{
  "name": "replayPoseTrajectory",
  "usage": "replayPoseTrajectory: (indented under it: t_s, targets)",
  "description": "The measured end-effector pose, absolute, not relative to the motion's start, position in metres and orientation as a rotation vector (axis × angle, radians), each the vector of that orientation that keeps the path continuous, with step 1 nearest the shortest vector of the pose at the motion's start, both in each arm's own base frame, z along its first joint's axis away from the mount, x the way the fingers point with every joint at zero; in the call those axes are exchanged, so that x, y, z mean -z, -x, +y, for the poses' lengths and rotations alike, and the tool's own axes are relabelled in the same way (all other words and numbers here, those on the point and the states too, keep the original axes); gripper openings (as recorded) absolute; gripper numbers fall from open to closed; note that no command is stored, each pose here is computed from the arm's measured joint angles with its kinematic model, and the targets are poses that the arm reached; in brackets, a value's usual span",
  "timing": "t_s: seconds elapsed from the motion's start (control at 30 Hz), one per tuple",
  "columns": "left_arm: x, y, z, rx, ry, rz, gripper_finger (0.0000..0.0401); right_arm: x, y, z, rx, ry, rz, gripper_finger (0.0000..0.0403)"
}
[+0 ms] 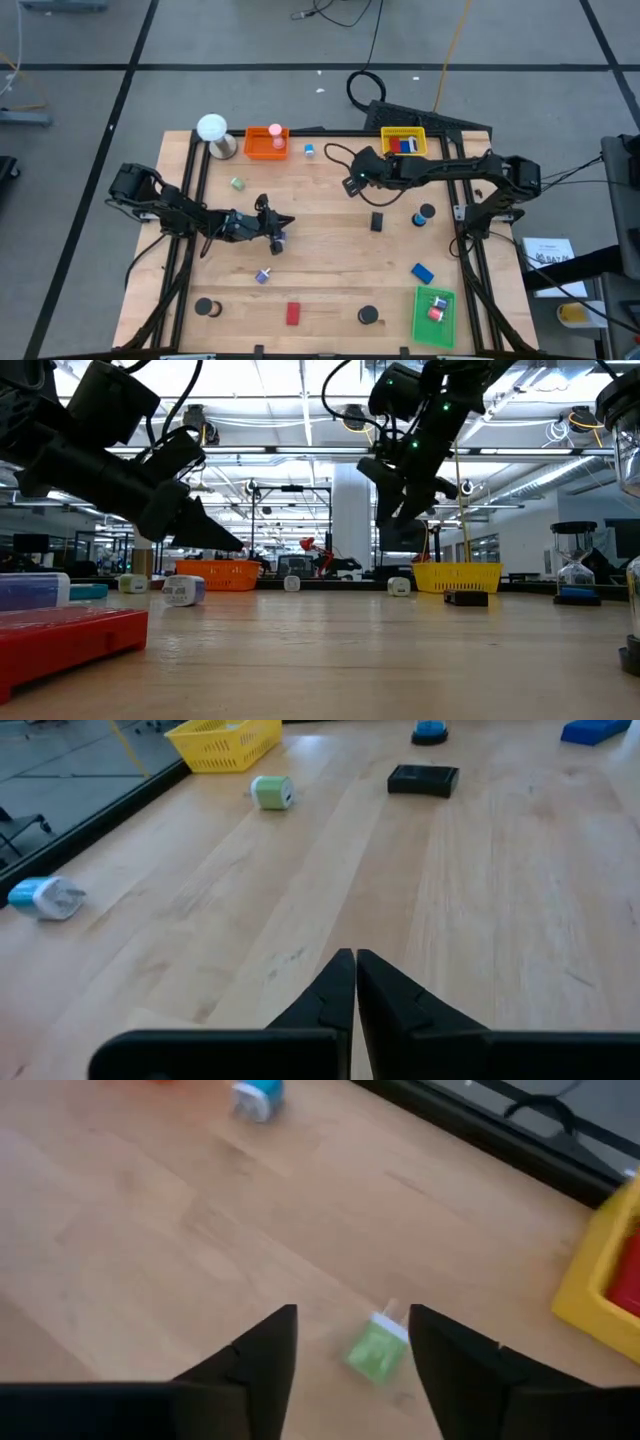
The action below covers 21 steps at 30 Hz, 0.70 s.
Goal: Pick & Place Office items
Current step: Put the right green charger adapter into the green basket
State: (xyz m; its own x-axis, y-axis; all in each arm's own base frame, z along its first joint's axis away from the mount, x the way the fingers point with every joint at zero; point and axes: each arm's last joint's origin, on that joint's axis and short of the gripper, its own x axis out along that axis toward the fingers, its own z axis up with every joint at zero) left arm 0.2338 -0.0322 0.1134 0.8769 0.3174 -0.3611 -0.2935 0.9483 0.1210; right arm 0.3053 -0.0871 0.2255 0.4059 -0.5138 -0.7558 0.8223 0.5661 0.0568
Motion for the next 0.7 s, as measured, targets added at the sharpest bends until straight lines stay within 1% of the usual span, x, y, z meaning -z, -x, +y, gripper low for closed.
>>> replayPoseTrajectory:
  t_s: [0.2,0.33,0.5,0.7]
  targets:
    - [-0.113,-0.234,-0.032,-0.320,-0.057,0.387,0.0021,-0.207,-0.308,-0.098,0.923,-0.525,0.815,0.0243]
    - [-0.113,-0.233,-0.032,-0.321,-0.056,0.387,0.0021,-0.187,-0.314,-0.107,0.916,-0.565,0.863,0.0263]
    - [-0.113,-0.233,-0.032,-0.322,-0.056,0.387,0.0021,-0.165,-0.318,-0.114,0.944,-0.595,0.909,0.0269]
    - [-0.113,-0.233,-0.032,-0.324,-0.055,0.388,0.0021,-0.148,-0.319,-0.121,0.965,-0.606,0.958,0.0258]
